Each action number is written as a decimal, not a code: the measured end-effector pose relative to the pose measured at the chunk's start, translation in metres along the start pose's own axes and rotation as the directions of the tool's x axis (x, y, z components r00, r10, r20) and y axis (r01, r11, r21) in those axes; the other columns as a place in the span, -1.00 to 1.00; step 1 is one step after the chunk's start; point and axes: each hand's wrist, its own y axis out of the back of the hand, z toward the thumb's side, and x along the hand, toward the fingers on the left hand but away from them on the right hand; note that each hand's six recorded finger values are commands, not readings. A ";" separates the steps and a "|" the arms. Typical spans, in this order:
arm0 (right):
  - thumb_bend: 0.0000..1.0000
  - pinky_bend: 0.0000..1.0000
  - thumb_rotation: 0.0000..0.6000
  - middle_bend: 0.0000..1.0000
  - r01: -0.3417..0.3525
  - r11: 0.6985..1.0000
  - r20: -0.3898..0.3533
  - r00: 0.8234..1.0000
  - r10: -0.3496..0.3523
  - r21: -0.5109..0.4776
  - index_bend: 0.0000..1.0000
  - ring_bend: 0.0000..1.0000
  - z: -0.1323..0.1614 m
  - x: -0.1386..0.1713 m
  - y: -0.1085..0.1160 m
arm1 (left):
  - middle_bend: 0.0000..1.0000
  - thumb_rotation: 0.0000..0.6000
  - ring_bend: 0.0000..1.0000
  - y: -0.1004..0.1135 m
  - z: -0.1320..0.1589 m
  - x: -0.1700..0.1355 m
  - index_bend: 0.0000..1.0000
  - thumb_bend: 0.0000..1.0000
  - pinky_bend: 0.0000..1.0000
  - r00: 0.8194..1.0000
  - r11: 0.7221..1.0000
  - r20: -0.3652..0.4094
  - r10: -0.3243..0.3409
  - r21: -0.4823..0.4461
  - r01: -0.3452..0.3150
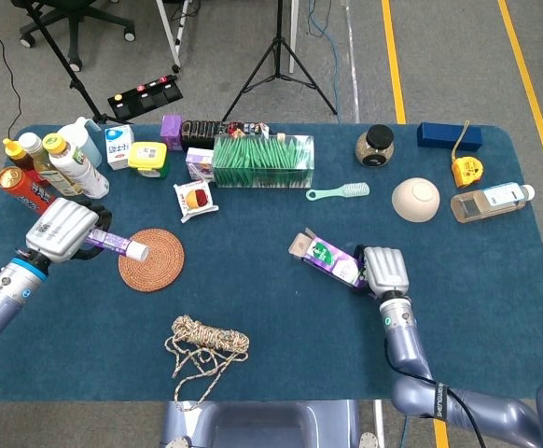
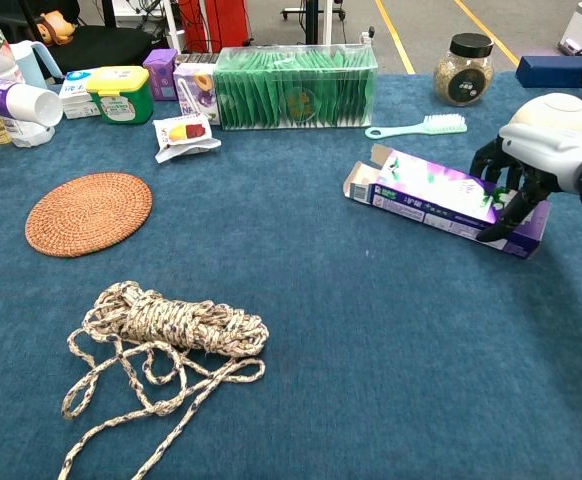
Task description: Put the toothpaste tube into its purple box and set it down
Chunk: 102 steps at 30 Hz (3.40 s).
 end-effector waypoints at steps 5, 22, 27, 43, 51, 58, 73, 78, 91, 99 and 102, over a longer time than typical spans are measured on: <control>-0.35 0.23 1.00 0.03 -0.023 0.999 -0.126 0.992 0.018 -0.041 -0.05 -0.03 0.006 0.003 0.014 | -0.03 1.00 -0.10 0.003 0.001 -0.001 0.28 -0.39 0.24 1.000 1.000 0.005 0.004 0.021 -0.004; -0.32 0.27 1.00 0.03 -0.032 0.998 -0.389 0.920 0.052 0.057 -0.04 -0.03 0.065 0.033 0.050 | -0.03 1.00 -0.10 0.005 0.052 0.016 0.28 -0.40 0.24 0.996 0.998 0.091 0.004 0.054 -0.009; -0.30 0.27 1.00 0.03 -0.058 0.993 -0.353 0.931 0.091 0.104 -0.04 -0.03 0.078 0.030 0.041 | -0.03 1.00 -0.10 0.007 0.078 0.022 0.28 -0.39 0.24 0.993 0.998 0.121 0.008 0.057 -0.015; -0.25 0.29 1.00 0.03 -0.168 0.983 -0.264 0.947 0.181 0.070 -0.05 -0.03 0.115 0.031 0.030 | -0.03 1.00 -0.10 0.003 0.125 0.037 0.28 -0.40 0.24 0.990 0.998 0.141 -0.006 0.071 -0.004; -0.21 0.28 1.00 0.03 -0.204 0.978 -0.279 0.938 0.206 0.034 -0.05 -0.03 0.123 0.036 0.034 | -0.03 1.00 -0.10 -0.002 0.133 0.042 0.28 -0.40 0.24 0.991 0.997 0.136 -0.015 0.074 0.005; -0.21 0.29 1.00 0.03 -0.219 0.976 -0.297 0.930 0.215 0.020 -0.04 -0.03 0.129 0.040 0.034 | -0.03 1.00 -0.10 -0.007 0.138 0.045 0.28 -0.40 0.24 0.990 0.998 0.136 -0.021 0.069 0.011; -0.16 0.30 1.00 0.04 -0.210 0.978 -0.292 0.935 0.202 0.003 -0.05 -0.02 0.140 0.039 0.033 | -0.03 1.00 -0.10 -0.006 0.156 0.049 0.28 -0.40 0.24 0.992 0.994 0.127 -0.024 0.109 0.010; -0.16 0.30 1.00 0.04 -0.215 0.977 -0.281 0.938 0.202 -0.015 -0.05 -0.02 0.140 0.038 0.033 | -0.03 1.00 -0.10 -0.006 0.159 0.049 0.28 -0.40 0.24 0.994 0.990 0.102 -0.030 0.137 0.016; -0.13 0.32 1.00 0.05 -0.222 0.974 -0.289 0.936 0.200 -0.047 -0.04 -0.01 0.144 0.040 0.035 | -0.01 1.00 -0.10 -0.004 0.171 0.051 0.28 -0.40 0.24 0.997 0.995 0.079 -0.017 0.102 0.009; -0.12 0.32 1.00 0.05 -0.228 0.971 -0.293 0.935 0.200 -0.067 -0.04 -0.01 0.146 0.041 0.035 | -0.01 1.00 -0.10 -0.003 0.176 0.051 0.29 -0.40 0.24 0.997 0.996 0.077 -0.012 0.093 0.005; -0.12 0.32 1.00 0.05 -0.233 0.969 -0.294 0.934 0.200 -0.079 -0.03 -0.01 0.146 0.042 0.036 | -0.01 1.00 -0.10 -0.004 0.178 0.051 0.29 -0.40 0.24 0.997 0.996 0.071 -0.011 0.090 0.005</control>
